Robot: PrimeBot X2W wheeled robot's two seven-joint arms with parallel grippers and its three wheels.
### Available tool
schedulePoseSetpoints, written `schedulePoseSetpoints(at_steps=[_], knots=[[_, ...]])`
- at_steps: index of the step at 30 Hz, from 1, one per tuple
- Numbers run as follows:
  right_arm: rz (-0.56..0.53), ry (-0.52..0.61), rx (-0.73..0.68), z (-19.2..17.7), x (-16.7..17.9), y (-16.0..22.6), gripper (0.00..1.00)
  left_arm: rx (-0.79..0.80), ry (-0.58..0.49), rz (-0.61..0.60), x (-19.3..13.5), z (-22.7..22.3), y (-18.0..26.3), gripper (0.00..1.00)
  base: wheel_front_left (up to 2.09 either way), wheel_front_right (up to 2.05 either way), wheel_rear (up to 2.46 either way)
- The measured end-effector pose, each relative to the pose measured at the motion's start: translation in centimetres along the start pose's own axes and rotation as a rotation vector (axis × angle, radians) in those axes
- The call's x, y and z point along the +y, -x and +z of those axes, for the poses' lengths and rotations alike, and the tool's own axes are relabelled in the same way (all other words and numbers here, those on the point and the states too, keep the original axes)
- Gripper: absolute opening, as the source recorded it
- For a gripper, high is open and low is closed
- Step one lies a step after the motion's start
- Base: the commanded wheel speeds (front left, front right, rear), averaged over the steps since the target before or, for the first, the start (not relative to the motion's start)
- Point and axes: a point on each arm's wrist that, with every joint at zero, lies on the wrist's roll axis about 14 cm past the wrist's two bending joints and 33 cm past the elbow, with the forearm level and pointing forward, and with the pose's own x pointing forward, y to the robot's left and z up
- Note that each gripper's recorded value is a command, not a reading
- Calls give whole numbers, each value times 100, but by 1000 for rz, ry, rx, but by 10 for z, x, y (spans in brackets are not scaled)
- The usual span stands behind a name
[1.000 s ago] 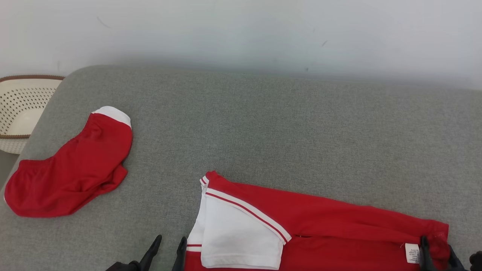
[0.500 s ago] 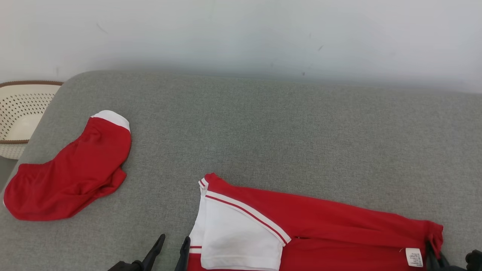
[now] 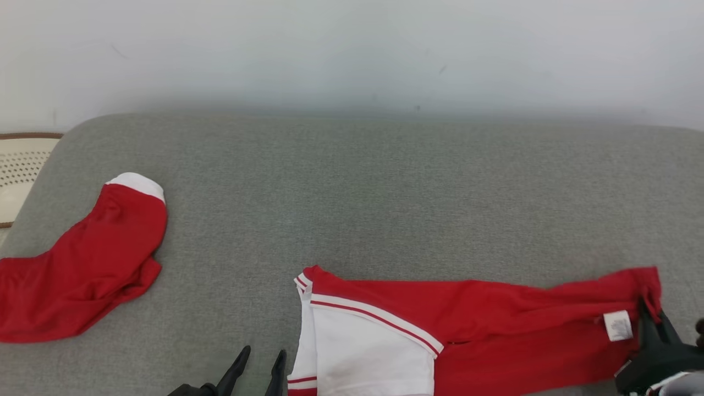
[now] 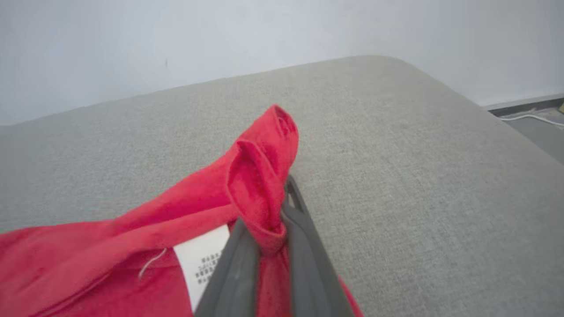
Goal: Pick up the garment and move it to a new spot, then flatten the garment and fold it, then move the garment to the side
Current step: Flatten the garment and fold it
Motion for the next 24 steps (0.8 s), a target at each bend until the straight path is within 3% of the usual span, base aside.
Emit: schedulePoseSetpoints(at_steps=[6, 11, 12, 19, 24], knots=[[160, 13, -82, 24, 49, 6, 0, 9, 25, -55, -19, -4, -6, 100, 0, 0, 0], [455, -21, -55, 14, 138, 35, 0, 10, 35, -77, -27, -4, -8, 100, 0, 0, 0], [455, -21, -55, 14, 138, 35, 0, 10, 35, -77, -27, -4, -8, 100, 0, 0, 0], [776, -70, -26, 17, 234, 62, 0, 16, 40, -64, -23, -5, -3, 100, 0, 0, 0], [927, -48, 0, 16, 281, 70, 0, 26, 30, -55, -21, -7, 4, 100, 0, 0, 0]])
